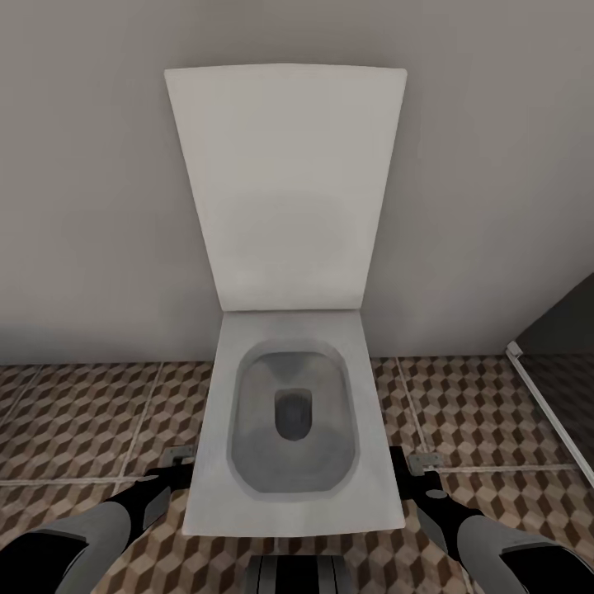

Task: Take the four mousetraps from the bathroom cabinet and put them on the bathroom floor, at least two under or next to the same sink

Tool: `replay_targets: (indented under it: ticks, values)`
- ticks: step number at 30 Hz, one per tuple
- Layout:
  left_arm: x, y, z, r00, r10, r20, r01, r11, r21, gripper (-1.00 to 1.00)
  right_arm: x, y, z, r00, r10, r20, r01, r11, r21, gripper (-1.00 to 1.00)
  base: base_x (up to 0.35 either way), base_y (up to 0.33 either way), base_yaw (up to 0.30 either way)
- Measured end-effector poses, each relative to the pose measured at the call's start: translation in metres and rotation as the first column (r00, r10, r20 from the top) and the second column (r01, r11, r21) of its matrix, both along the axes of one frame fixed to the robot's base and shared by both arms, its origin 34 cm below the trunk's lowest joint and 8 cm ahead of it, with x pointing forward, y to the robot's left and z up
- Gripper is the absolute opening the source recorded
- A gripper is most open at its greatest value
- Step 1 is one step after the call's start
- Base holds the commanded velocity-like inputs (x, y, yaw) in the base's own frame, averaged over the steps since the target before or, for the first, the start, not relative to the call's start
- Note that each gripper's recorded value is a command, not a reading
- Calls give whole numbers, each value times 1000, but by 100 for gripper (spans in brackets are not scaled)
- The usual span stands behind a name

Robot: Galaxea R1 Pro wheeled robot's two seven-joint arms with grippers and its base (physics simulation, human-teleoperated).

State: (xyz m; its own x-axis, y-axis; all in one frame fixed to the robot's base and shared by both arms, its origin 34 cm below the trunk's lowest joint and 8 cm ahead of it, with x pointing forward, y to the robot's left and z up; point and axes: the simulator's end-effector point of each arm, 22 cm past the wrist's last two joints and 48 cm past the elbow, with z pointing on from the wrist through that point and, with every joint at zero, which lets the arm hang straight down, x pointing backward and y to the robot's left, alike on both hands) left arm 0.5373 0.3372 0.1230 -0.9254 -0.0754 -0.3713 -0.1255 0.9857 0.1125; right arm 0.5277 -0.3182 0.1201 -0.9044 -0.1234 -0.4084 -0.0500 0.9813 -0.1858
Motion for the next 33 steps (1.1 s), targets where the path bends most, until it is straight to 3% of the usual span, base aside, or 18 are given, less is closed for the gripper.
replay_targets:
  ticks: [33]
  values:
    - [-1, -4, -1, 1000, -5, -6, 5, 1000, -6, -100, 0, 2, 0, 1000, 8, -1, -8, 1000, 0, -100, 0, 0, 0]
